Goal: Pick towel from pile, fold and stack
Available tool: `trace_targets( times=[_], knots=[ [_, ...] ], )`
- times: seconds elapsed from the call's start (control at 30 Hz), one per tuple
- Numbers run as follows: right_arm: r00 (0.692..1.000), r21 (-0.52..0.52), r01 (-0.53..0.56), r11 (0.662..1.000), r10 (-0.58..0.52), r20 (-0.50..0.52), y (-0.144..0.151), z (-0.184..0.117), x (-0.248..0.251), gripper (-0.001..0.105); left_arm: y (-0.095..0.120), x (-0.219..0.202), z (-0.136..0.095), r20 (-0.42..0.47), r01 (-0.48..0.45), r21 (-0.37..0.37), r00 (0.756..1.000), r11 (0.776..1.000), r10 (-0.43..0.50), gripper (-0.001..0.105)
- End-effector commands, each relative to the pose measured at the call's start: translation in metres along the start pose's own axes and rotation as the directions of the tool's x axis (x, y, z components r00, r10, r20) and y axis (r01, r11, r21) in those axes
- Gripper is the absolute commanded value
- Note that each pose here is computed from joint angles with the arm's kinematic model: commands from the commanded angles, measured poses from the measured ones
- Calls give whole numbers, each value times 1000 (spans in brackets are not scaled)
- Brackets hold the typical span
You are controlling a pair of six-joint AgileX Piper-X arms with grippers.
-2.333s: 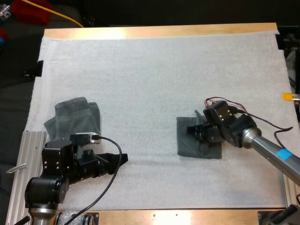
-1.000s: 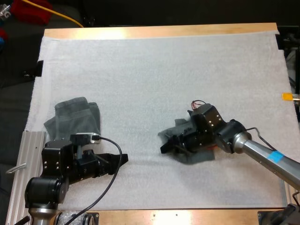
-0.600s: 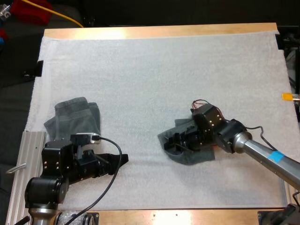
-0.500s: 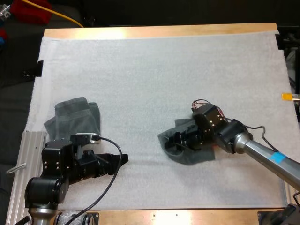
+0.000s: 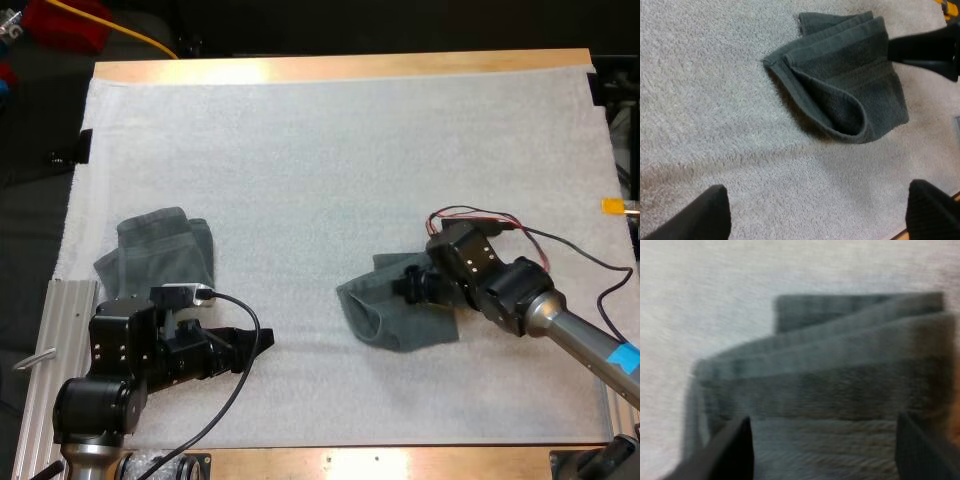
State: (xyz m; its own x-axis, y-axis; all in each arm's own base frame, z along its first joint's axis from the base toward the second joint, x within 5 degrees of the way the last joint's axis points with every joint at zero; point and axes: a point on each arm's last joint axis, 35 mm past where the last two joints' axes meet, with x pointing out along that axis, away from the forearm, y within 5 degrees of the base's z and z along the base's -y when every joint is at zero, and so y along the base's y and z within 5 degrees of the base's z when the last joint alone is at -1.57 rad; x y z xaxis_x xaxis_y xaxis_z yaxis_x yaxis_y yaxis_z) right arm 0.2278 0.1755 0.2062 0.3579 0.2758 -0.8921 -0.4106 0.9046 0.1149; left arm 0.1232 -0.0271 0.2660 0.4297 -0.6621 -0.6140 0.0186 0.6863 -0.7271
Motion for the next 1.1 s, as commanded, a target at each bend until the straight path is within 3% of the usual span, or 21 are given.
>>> trace_targets(
  times=[0.0,0.2,0.37,0.57,0.77,1.07],
  knots=[
    [999,-18,6,1000,-7,-44,-2,-6,-3,59,-2,0,1,-4,14,14,1000,1000,-14,70],
    [975,-12,-171,985,167,-148,7,-15,-5,59,-2,0,1,-4,14,14,1000,1000,-14,70],
    [971,-105,-212,972,197,-137,27,-17,-4,59,-2,0,1,-4,14,14,1000,1000,-14,70],
    [983,-266,-178,947,161,-86,46,-20,-5,59,-2,0,1,-4,14,14,1000,1000,-14,70],
    [979,-444,-203,873,186,-83,62,-25,-6,59,-2,0,1,-4,14,14,1000,1000,-14,70],
    [995,-653,-88,752,101,-17,80,-32,-8,59,-2,0,1,-4,14,14,1000,1000,-14,70]
  ],
)
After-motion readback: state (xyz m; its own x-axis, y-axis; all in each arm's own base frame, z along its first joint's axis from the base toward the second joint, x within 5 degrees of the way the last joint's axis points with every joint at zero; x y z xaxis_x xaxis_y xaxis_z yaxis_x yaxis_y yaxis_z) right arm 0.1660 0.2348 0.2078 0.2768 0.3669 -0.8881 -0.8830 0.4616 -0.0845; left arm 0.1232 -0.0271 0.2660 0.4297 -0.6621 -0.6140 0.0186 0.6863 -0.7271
